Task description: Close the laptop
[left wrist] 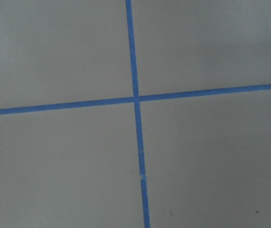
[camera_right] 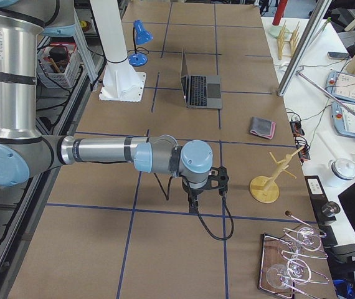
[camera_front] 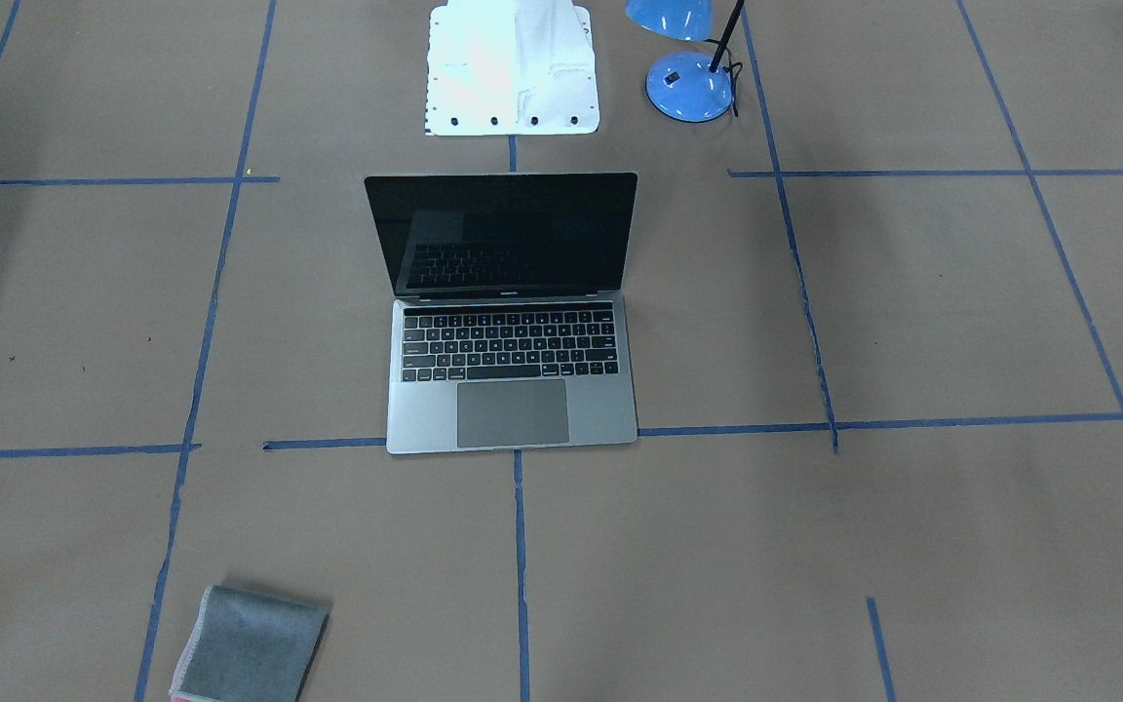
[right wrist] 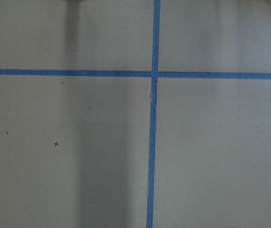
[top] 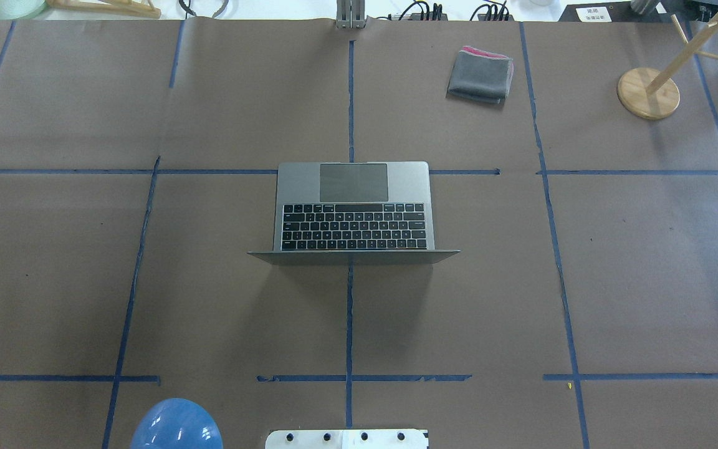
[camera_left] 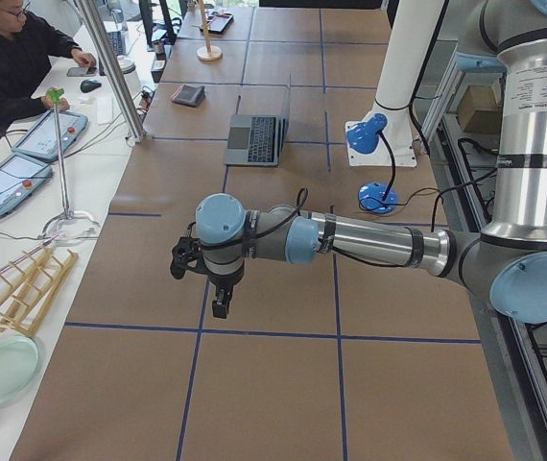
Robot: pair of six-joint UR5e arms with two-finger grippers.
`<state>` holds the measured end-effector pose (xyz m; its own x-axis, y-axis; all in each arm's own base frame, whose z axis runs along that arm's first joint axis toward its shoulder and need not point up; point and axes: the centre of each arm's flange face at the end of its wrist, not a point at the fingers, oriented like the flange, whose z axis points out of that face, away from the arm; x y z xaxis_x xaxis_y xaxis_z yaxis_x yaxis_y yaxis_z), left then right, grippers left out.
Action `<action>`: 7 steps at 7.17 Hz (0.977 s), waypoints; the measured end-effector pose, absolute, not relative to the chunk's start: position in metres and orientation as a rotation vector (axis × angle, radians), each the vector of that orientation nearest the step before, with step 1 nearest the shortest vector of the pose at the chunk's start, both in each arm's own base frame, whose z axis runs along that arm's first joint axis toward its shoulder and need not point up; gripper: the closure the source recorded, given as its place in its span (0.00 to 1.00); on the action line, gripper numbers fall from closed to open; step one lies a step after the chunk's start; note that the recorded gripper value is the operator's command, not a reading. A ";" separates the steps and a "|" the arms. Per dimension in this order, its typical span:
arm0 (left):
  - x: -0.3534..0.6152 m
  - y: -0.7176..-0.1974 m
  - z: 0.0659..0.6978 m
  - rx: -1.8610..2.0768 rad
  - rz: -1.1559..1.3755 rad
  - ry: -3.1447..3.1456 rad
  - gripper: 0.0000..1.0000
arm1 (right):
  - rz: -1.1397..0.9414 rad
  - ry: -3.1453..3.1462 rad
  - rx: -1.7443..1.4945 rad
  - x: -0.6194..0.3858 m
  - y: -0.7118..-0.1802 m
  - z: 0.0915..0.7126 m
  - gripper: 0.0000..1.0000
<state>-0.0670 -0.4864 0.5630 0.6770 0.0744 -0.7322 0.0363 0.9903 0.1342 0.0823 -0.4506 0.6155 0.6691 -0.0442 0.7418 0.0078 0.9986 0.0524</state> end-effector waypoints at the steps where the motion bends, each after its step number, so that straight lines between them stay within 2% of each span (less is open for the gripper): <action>1: -0.053 -0.486 0.529 0.151 -0.009 0.845 0.00 | -0.047 -0.852 0.064 0.077 -0.457 0.603 0.00; 3: 0.014 -0.473 0.439 0.116 -0.054 0.924 0.00 | -0.048 -0.948 0.083 0.056 -0.467 0.567 0.00; 4: 0.056 -0.461 0.384 0.085 -0.076 0.979 0.00 | -0.011 -0.978 0.073 0.035 -0.470 0.529 0.00; 7: 0.184 -0.436 0.223 -0.047 -0.129 1.141 0.01 | 0.101 -1.046 0.003 -0.068 -0.451 0.368 0.01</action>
<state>0.1840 -0.4356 0.2226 0.4100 -0.1265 -0.9033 0.0784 0.9916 -0.1033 -0.0676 -0.4512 0.3679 0.4968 0.0814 0.8640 -0.0847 0.9954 -0.0451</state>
